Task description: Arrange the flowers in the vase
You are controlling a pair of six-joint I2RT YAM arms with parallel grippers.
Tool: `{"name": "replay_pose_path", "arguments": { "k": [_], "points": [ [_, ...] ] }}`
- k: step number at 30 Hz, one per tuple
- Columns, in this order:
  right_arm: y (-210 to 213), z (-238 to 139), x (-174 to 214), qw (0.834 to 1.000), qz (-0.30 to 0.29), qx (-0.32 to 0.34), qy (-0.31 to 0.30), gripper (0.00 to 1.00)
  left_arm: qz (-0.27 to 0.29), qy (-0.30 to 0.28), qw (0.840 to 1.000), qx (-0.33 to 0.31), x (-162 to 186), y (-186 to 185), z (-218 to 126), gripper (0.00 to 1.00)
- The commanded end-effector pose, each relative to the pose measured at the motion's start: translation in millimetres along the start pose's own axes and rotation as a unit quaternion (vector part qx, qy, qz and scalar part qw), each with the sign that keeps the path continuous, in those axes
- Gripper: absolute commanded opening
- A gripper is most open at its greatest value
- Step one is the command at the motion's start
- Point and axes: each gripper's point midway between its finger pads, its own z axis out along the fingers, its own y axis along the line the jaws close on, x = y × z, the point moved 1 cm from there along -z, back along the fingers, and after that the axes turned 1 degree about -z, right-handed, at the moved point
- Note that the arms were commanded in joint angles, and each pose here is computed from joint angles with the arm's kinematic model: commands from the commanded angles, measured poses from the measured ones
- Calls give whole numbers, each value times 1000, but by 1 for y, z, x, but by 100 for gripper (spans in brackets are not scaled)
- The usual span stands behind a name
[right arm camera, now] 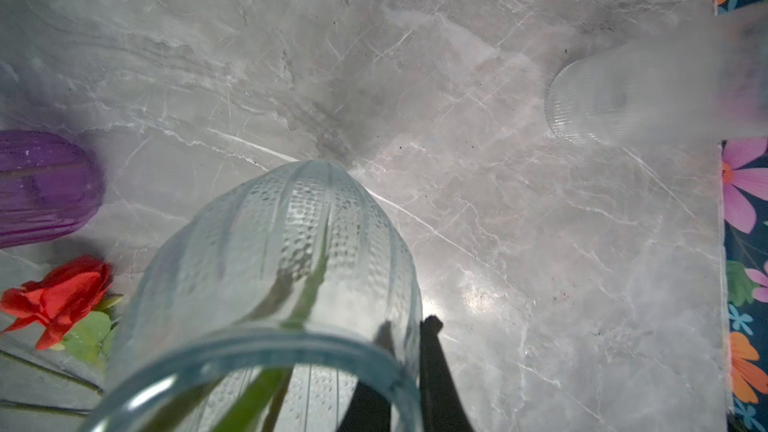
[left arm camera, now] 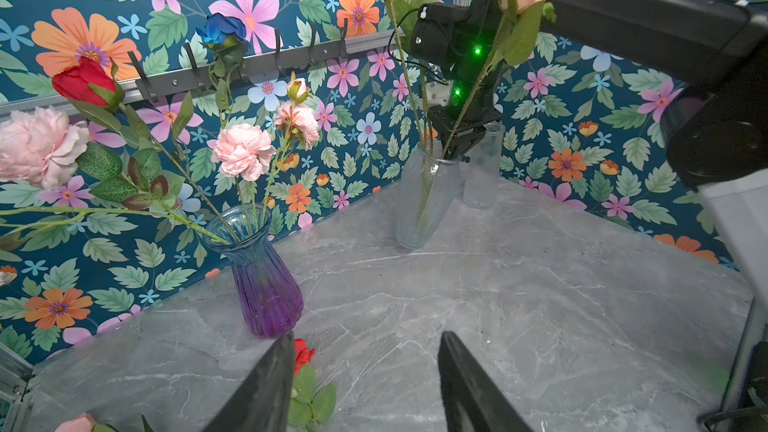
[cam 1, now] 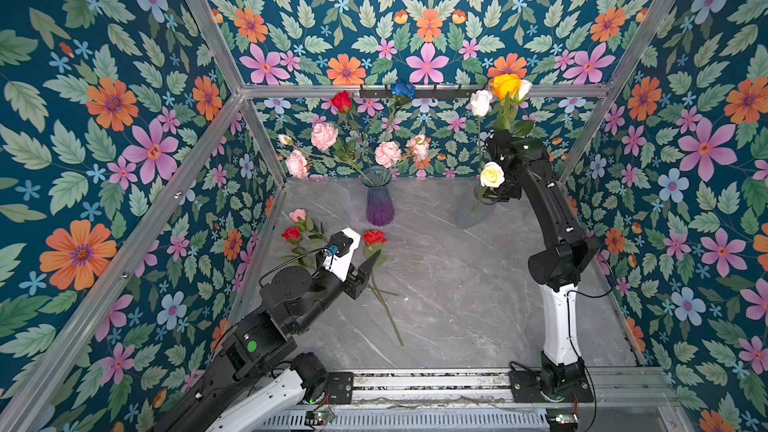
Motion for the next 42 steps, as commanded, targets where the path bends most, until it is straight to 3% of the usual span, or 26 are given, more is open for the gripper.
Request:
{"name": "replay_pose_path", "arguments": {
  "k": [1, 17, 23, 26, 28, 38, 42],
  "points": [
    [-8, 7, 3, 1000, -12, 16, 15, 0, -7, -12, 1000, 4, -5, -1, 1, 57],
    [-13, 40, -9, 997, -32, 74, 11, 1, -31, -17, 999, 18, -5, 7, 9, 56],
    [-7, 42, -10, 997, -35, 65, 9, 9, -39, -21, 999, 20, -6, 12, 9, 55],
    [-4, 42, -11, 997, -37, 62, 6, 26, -39, -21, 999, 18, -5, 12, 9, 55],
    [-4, 41, -11, 998, -36, 60, 5, 33, -40, -20, 999, 18, -5, 12, 10, 55],
    [1, 23, -16, 999, -30, 38, -16, 35, -40, -21, 999, 17, -5, 13, 9, 55],
    [3, 13, -17, 999, -30, 24, -26, 41, -40, -20, 999, 15, -5, 14, 10, 55]
  ]
}}
